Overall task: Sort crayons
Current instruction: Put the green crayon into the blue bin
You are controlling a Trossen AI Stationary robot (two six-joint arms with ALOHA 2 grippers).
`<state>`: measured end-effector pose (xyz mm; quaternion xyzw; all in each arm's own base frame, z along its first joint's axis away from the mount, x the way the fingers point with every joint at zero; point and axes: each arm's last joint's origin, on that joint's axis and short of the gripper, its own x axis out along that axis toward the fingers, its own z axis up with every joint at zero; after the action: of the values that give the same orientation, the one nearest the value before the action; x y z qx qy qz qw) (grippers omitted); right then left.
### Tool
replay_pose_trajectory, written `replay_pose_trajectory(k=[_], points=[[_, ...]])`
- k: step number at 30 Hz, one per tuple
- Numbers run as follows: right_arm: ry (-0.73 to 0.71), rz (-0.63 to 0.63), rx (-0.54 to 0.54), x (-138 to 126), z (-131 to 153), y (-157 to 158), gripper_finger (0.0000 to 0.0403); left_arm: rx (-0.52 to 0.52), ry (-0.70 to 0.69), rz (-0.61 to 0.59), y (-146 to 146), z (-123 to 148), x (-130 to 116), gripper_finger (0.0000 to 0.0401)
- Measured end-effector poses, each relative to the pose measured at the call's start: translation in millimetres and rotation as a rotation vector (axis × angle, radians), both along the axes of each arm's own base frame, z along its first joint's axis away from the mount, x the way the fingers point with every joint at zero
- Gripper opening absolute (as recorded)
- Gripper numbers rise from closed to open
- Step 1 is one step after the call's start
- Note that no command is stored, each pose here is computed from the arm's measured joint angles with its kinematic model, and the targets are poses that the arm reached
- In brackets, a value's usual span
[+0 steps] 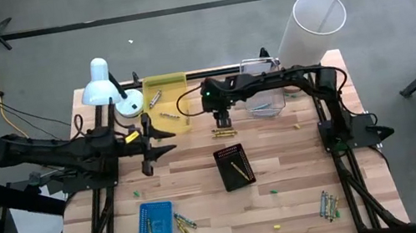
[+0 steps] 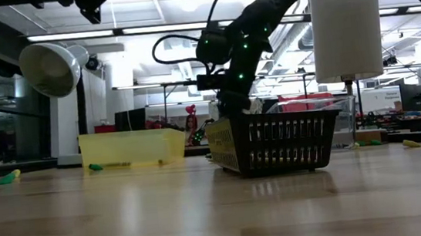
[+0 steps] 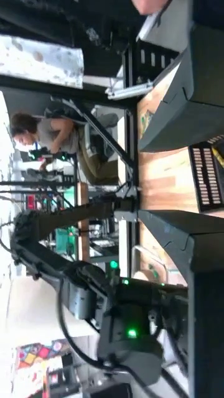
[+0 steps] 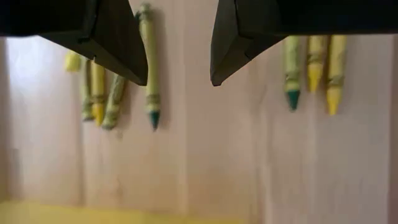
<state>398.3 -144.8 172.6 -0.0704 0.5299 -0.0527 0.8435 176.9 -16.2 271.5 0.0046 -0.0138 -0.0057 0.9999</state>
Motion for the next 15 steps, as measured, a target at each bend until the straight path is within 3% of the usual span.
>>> replay_pose_trajectory(k=[7, 15], points=[[-0.037, -0.027, -0.006, 3, -3, -7, 0.0169, 0.0, 0.002, 0.02, 1, 0, 0, 0.0146], [0.026, -0.134, 0.004, 0, -32, -24, 0.0169, 0.0, 0.004, 0.021, 1, -1, 0, 0.0146]])
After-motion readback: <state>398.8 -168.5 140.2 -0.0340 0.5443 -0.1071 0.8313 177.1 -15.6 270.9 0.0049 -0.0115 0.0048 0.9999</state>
